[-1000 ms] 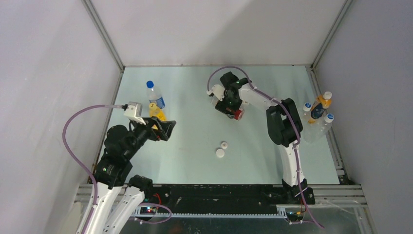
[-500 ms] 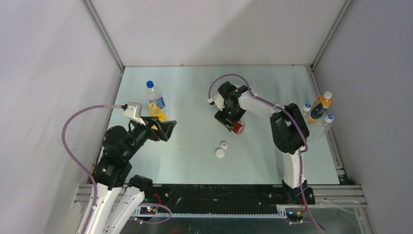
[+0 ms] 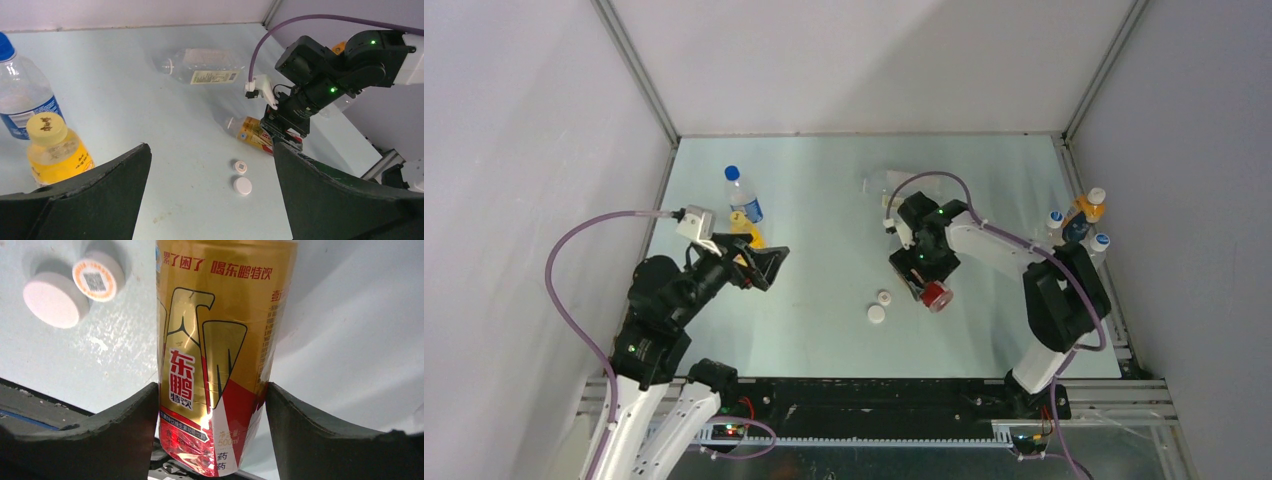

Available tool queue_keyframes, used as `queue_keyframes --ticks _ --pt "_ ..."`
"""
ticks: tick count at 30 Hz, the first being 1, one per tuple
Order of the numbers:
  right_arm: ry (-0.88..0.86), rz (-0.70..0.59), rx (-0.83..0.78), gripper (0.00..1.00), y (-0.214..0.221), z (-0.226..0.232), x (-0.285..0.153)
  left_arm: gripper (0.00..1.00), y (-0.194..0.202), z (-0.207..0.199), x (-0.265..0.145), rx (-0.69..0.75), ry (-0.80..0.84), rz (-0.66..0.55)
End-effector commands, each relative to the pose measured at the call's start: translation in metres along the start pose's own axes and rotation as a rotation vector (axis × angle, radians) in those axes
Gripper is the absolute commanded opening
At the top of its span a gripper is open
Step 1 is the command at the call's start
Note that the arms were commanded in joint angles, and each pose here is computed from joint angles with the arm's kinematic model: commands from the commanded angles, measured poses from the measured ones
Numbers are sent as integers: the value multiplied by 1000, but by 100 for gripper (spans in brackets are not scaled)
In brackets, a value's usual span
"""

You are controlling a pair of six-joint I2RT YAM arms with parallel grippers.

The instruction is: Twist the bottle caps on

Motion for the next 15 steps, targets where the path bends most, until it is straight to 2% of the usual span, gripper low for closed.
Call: queue_keyframes --ticks 1,7,15 --pt "16 -74 99 47 12 4 -20 100 -12 -9 -1 12 50 -24" --pt "-3 -102 158 49 32 9 -22 100 -15 -14 -1 2 103 -64" --pt "-58 -103 204 51 50 21 -15 100 -6 -23 3 -67 206 -37"
Point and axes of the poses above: each gripper's point midway between its finger pads, its own x axis out along the fingers, its own z axis along the line the jaws close on, y = z × x, the point moved 8 cm from there along -x, back along the fingers, and after that the axes turned 3 degrees about -x, right-handed, at the moved point
